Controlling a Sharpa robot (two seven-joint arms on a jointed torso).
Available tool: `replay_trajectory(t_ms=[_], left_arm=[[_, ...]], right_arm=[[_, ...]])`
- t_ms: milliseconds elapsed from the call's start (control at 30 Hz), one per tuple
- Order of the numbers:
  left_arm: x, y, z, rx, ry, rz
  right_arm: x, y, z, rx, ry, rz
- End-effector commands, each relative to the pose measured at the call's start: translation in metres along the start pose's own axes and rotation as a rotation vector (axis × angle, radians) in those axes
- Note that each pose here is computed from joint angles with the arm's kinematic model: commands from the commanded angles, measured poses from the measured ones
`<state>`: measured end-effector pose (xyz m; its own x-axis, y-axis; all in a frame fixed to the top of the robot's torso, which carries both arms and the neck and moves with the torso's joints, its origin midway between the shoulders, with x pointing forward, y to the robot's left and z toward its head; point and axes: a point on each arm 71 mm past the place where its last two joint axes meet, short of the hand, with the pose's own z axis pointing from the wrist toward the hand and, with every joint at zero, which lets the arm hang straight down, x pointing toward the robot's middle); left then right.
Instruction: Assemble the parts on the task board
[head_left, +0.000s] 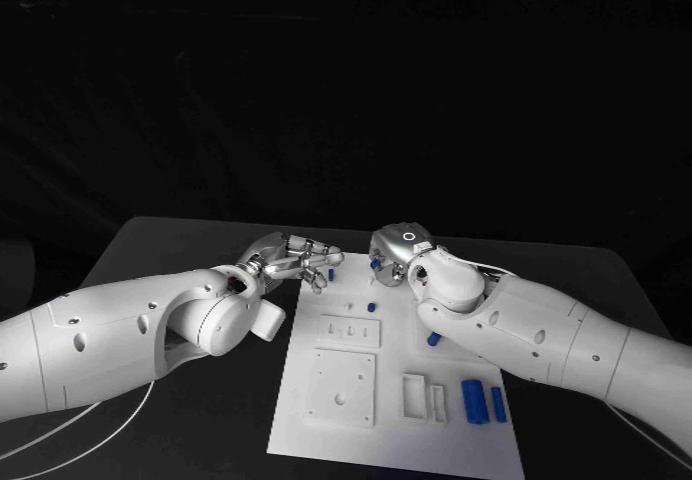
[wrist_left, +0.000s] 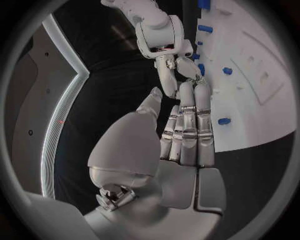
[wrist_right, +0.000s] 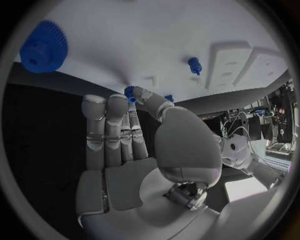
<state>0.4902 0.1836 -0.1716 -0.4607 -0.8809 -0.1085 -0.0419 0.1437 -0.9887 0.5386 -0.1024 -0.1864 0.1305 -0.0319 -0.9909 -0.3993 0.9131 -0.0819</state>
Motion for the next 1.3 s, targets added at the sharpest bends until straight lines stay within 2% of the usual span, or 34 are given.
replay_trajectory(t_ms=[33,433,700,800,1067,1300], left_arm=[[0.0019,-0.0017,0.0006,0.007,0.017,-0.001],[0.0006,-0.0013,0.0011,0.005,0.013,0.001],[-0.0055,-0.0006,0.0019,0.003,-0.004,0.006],[-0.0075,-0.0003,0.0019,0.003,-0.010,0.007],[-0.0134,-0.0002,0.0020,0.004,-0.030,0.012],[-0.0161,0.0001,0.0008,0.003,-0.037,0.012]], right_arm=[[0.003,0.002,-0.001,-0.013,0.025,-0.001],[0.005,-0.003,0.000,0.016,0.008,0.009],[0.001,-0.005,-0.004,0.012,-0.034,0.029],[-0.003,-0.010,-0.007,0.006,-0.070,0.064],[-0.021,-0.038,-0.026,-0.025,-0.154,0.200],[-0.030,-0.070,-0.038,0.000,-0.130,0.279]])
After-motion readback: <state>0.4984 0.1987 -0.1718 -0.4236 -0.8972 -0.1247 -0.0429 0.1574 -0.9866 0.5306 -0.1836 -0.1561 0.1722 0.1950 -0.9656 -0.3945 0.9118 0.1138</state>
